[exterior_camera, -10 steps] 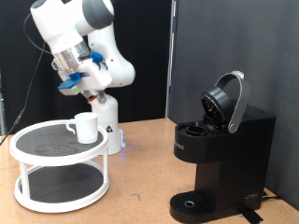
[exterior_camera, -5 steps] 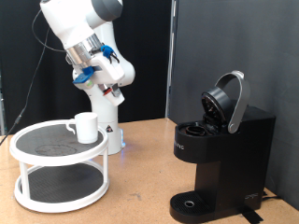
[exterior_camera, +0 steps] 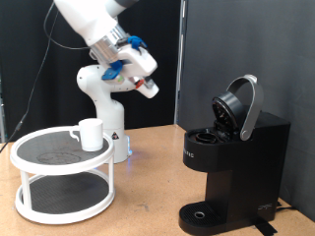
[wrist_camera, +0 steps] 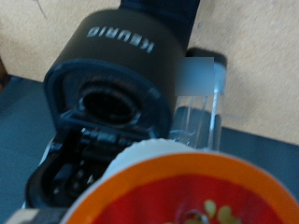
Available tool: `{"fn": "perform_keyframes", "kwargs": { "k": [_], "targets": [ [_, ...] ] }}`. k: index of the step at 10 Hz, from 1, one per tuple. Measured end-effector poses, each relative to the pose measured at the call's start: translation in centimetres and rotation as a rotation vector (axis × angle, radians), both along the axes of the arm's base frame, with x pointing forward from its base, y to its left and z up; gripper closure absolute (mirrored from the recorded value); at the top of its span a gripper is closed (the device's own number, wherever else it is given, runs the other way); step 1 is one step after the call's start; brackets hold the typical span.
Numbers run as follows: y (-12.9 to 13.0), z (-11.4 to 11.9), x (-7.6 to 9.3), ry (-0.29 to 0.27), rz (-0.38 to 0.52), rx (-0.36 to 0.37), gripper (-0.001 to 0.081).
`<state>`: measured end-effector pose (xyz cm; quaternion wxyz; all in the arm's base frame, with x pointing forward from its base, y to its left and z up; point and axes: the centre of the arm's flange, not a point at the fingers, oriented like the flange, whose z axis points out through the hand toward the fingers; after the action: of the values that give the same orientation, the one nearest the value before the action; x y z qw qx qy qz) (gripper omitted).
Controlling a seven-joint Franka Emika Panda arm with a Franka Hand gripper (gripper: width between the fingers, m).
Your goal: Make a cup of coffee with the keurig machine
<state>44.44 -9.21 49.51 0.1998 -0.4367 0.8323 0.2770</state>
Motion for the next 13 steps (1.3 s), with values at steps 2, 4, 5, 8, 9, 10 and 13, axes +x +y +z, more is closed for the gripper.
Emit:
{"fn": "perform_keyframes", "kwargs": {
  "k": [2,4,5,8,9,10,13],
  "targets": [
    [2.2,1.0,1.6,0.016,-0.010,-0.007,0.0440],
    [2.7,1.0,2.2,0.025,-0.015,-0.016,0.0440],
    [2.8,0.9,2.1,0.034,-0.004,-0.011,0.0440],
    [4.9,1.3,2.2,0.108,0.010,0.020,0.0440],
    [6.1,1.7,2.6,0.111,-0.010,0.033,0.0440],
    [7.1,2.2,3.0,0.111,-0.025,0.045,0.0440],
    [9.0,3.0,3.8,0.113,-0.039,0.041,0.0440]
  ]
}}
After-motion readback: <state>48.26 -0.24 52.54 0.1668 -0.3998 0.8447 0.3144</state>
